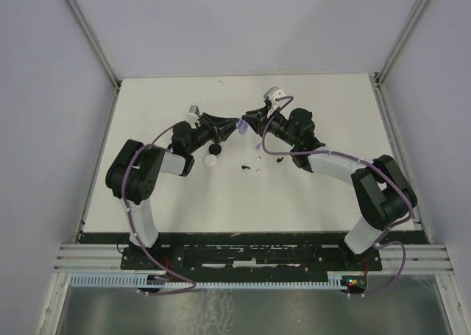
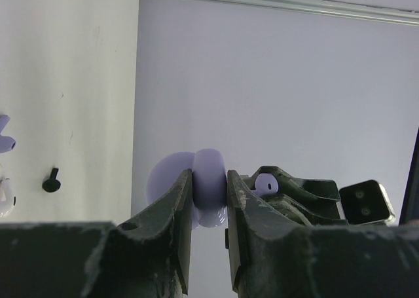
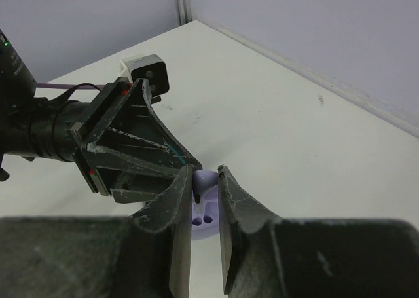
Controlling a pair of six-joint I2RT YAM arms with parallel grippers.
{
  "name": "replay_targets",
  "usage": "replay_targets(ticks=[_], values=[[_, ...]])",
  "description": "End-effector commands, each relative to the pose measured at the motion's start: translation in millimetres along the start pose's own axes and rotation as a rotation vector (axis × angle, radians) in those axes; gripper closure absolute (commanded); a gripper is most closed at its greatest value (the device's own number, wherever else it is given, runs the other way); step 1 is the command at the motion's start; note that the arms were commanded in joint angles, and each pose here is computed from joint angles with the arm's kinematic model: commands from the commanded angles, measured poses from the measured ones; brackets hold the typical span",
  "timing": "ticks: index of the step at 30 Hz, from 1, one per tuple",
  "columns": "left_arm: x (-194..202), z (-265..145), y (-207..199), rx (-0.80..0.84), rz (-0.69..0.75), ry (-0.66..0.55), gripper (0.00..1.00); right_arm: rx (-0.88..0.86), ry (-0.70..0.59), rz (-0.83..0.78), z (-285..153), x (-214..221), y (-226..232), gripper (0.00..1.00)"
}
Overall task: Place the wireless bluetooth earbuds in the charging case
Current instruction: Place the earbud in the charging case.
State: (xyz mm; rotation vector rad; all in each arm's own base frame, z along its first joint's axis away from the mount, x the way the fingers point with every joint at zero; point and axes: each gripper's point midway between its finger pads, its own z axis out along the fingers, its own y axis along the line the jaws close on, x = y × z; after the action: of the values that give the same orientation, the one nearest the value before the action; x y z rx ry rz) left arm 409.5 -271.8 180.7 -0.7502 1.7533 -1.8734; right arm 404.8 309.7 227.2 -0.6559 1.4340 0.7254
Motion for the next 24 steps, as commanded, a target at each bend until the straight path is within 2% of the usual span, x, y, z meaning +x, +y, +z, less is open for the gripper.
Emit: replay_targets(ticks=[1,24], values=[[4,3,-27,0.087,-0.021,0.021,0.97,-0.004,-0.066,-0.052,0,-22,1,0.98],[9,-1,-41,0.128,-0.022,0.044,0.97,-0.01,-0.028,-0.044,4,-3,0,0.98]])
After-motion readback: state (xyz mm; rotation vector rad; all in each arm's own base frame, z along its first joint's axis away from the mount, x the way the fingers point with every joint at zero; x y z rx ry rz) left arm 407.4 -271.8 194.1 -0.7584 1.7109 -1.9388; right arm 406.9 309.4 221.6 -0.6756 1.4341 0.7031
